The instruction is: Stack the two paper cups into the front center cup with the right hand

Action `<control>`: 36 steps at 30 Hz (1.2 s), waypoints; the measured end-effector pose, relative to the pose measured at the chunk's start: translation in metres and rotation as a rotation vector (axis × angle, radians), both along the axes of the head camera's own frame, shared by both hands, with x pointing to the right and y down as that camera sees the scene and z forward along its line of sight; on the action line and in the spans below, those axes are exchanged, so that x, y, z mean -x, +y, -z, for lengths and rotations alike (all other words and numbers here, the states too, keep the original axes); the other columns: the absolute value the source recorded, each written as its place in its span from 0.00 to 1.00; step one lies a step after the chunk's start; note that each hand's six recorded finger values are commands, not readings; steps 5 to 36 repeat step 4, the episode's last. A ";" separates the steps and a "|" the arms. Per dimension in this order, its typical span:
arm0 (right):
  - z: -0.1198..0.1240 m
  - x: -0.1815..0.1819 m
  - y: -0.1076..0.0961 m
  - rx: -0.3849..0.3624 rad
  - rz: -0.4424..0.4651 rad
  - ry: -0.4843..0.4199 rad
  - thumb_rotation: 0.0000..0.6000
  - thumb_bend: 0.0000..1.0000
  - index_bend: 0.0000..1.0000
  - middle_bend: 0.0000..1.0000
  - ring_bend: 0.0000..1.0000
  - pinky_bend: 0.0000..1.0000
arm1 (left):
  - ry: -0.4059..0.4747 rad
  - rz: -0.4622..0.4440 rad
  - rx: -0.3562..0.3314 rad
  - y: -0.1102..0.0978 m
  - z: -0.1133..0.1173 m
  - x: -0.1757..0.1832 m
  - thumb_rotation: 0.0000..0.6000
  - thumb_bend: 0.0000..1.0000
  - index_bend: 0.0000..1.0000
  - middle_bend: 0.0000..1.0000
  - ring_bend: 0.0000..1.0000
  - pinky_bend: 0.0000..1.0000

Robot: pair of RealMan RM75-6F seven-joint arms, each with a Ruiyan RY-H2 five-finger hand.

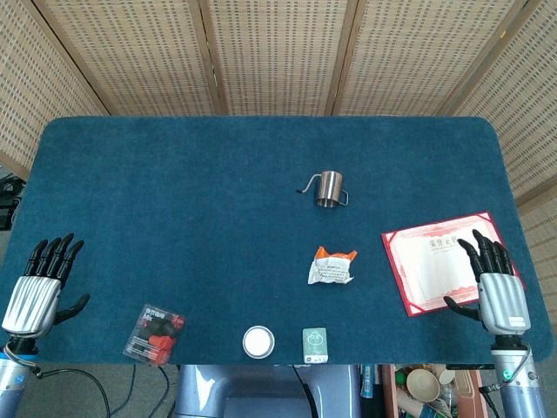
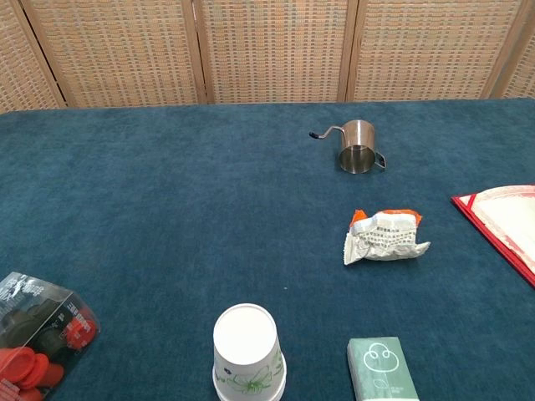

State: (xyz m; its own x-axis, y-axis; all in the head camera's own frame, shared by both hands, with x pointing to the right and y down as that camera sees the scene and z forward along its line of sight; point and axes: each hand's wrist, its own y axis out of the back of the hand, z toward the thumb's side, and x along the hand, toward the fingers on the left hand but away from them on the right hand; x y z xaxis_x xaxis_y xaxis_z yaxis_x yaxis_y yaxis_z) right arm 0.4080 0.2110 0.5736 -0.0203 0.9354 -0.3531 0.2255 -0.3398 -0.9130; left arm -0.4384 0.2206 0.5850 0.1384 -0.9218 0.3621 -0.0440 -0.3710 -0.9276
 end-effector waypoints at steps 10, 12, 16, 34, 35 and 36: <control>-0.001 -0.007 0.008 0.006 -0.015 -0.008 1.00 0.05 0.14 0.00 0.00 0.00 | -0.004 0.014 0.005 -0.001 -0.002 0.004 1.00 0.26 0.00 0.00 0.00 0.00; -0.001 -0.007 0.008 0.006 -0.015 -0.008 1.00 0.05 0.14 0.00 0.00 0.00 | -0.004 0.014 0.005 -0.001 -0.002 0.004 1.00 0.26 0.00 0.00 0.00 0.00; -0.001 -0.007 0.008 0.006 -0.015 -0.008 1.00 0.05 0.14 0.00 0.00 0.00 | -0.004 0.014 0.005 -0.001 -0.002 0.004 1.00 0.26 0.00 0.00 0.00 0.00; -0.001 -0.007 0.008 0.006 -0.015 -0.008 1.00 0.05 0.14 0.00 0.00 0.00 | -0.004 0.014 0.005 -0.001 -0.002 0.004 1.00 0.26 0.00 0.00 0.00 0.00; -0.001 -0.007 0.008 0.006 -0.015 -0.008 1.00 0.05 0.14 0.00 0.00 0.00 | -0.004 0.014 0.005 -0.001 -0.002 0.004 1.00 0.26 0.00 0.00 0.00 0.00; -0.001 -0.007 0.008 0.006 -0.015 -0.008 1.00 0.05 0.14 0.00 0.00 0.00 | -0.004 0.014 0.005 -0.001 -0.002 0.004 1.00 0.26 0.00 0.00 0.00 0.00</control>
